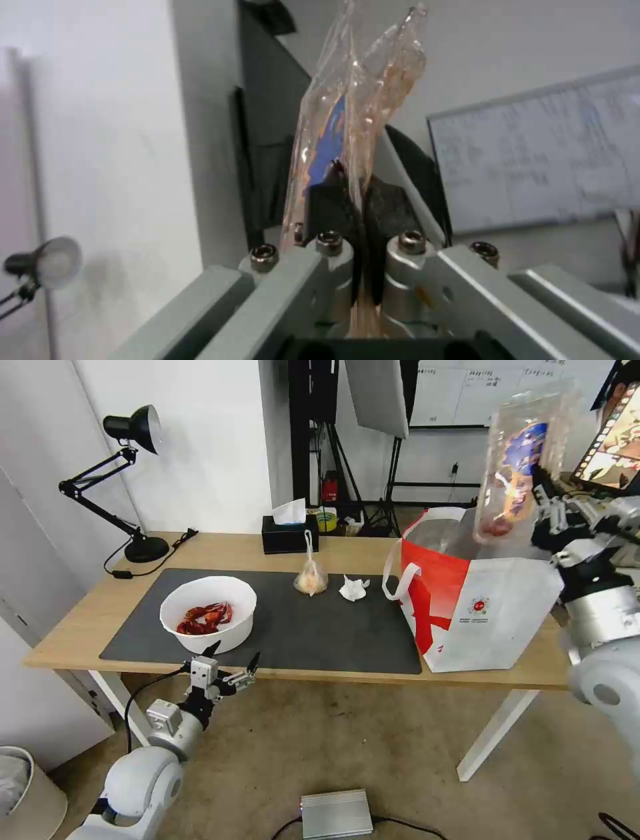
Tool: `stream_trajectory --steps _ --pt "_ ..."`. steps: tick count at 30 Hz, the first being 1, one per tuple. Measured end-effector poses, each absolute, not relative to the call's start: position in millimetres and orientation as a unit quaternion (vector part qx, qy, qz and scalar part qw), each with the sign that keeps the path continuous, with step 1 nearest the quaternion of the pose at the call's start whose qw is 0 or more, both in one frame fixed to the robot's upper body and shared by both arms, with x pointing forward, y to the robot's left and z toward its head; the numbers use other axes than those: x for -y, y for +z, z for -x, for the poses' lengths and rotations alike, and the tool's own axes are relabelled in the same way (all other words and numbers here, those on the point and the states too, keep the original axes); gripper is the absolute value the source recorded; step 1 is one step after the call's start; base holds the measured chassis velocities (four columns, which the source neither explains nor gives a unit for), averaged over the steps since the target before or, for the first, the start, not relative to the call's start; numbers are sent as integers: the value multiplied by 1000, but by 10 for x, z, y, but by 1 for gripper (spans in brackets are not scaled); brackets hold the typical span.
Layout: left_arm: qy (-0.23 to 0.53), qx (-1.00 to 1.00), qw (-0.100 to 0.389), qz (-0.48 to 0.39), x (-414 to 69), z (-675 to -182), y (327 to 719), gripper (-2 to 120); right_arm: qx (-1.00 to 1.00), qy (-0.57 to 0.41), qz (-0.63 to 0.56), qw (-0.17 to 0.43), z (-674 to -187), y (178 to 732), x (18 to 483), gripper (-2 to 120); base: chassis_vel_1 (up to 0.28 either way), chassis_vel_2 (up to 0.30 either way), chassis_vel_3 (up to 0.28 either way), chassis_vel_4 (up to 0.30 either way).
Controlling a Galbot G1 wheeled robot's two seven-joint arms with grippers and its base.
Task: Pick up the trash from the table and place it into the takeout bag.
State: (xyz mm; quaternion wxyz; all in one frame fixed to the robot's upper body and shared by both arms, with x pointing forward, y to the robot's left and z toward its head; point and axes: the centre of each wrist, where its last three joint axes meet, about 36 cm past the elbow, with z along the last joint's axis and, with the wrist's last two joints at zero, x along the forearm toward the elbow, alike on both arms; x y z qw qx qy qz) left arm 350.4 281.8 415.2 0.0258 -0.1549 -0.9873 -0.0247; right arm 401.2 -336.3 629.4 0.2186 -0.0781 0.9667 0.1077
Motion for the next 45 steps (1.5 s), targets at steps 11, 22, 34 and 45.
stream_trajectory --steps 11,22,34,45 --pt "-24 988 23 153 -2825 -3485 4169 100 -958 242 23 151 -4225 6585 3378 0 0 0 0 0" --pt "-25 988 27 153 -2792 -3453 4128 100 -906 418 -47 59 -4451 6642 3399 0 0 0 0 0" --pt "-28 987 35 153 -2763 -3414 4069 100 -858 508 -73 21 -4506 6750 3277 0 0 0 0 0" --pt "-29 987 41 155 -2731 -3404 3984 100 -842 530 -101 -1 -4620 6697 3276 0 0 0 0 0"
